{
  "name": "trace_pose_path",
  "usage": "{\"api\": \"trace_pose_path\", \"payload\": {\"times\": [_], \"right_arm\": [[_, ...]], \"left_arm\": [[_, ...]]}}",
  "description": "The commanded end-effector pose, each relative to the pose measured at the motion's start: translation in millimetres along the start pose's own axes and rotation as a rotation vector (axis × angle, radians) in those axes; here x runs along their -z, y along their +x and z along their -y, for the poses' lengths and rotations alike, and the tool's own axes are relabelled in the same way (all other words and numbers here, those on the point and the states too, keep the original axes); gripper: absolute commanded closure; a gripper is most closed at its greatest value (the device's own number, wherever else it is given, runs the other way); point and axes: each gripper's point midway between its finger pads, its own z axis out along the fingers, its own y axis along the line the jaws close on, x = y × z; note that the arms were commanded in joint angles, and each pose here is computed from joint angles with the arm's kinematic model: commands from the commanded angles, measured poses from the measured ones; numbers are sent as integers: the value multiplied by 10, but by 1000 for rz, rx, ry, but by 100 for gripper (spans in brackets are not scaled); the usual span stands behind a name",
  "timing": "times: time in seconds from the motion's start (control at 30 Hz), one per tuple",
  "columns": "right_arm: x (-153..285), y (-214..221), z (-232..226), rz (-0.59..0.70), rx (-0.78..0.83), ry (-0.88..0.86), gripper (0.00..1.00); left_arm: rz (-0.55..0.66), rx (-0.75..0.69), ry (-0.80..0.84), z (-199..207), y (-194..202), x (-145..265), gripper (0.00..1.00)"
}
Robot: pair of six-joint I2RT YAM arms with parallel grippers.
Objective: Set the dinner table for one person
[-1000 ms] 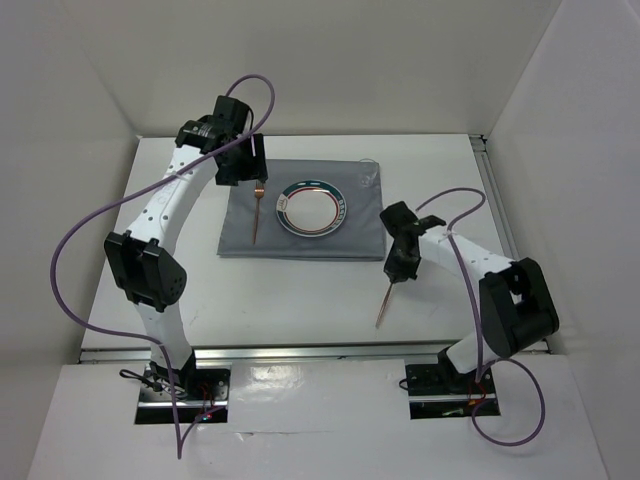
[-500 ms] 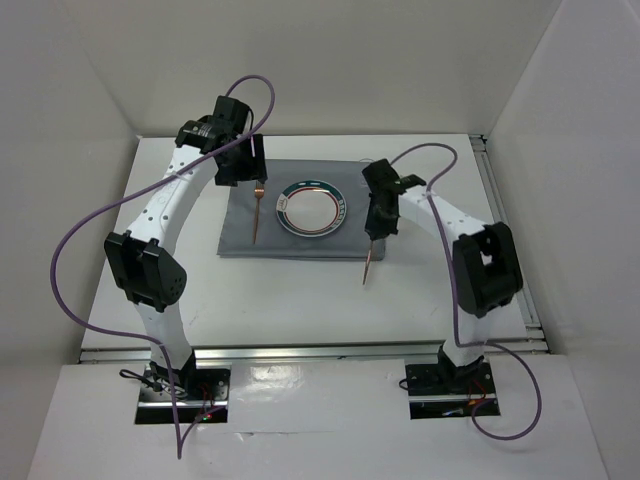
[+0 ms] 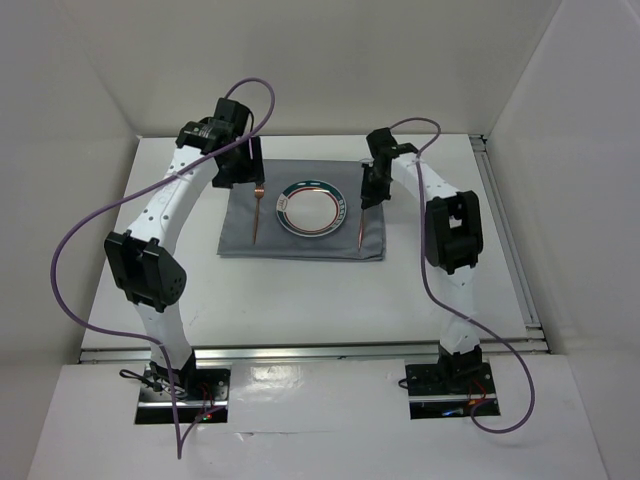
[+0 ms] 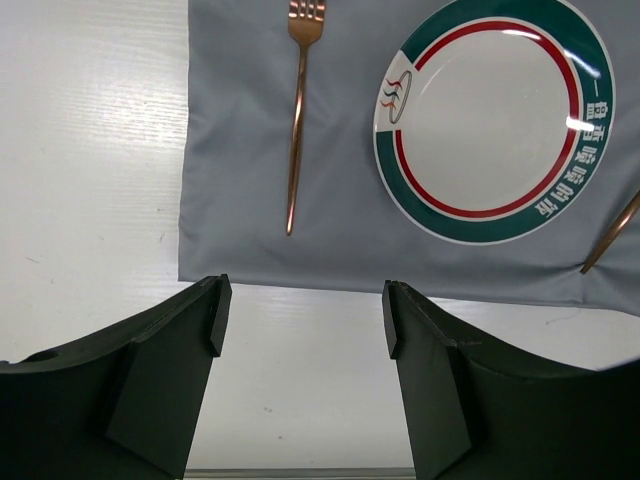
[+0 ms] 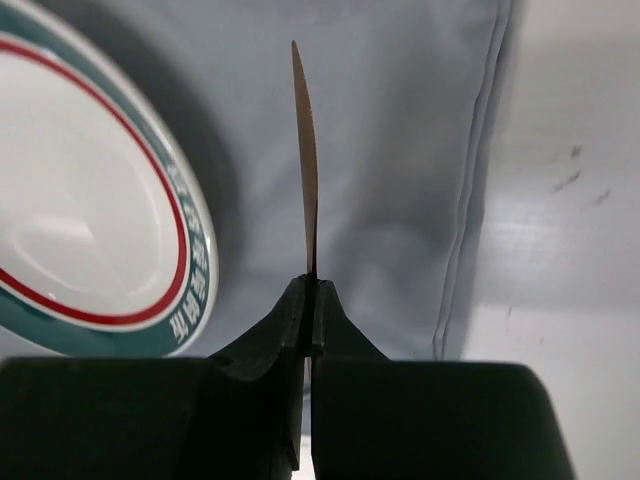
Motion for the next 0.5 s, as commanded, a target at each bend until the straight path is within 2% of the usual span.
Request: {"api": "trace_pose_path", "payload": {"times": [0.0,0.13,0.47], "right_arm": [[75,-170,-73,-6,30,-57,100],[-120,-152,-47,-41,35,-44,100],[-220,-106,14,-48,26,-47,100]], "left_arm": [[40,-7,8,-41,-50,145,20],[39,-7,8,-49,-24,130,21],[26,-10,-8,-80,23,89,21]]}}
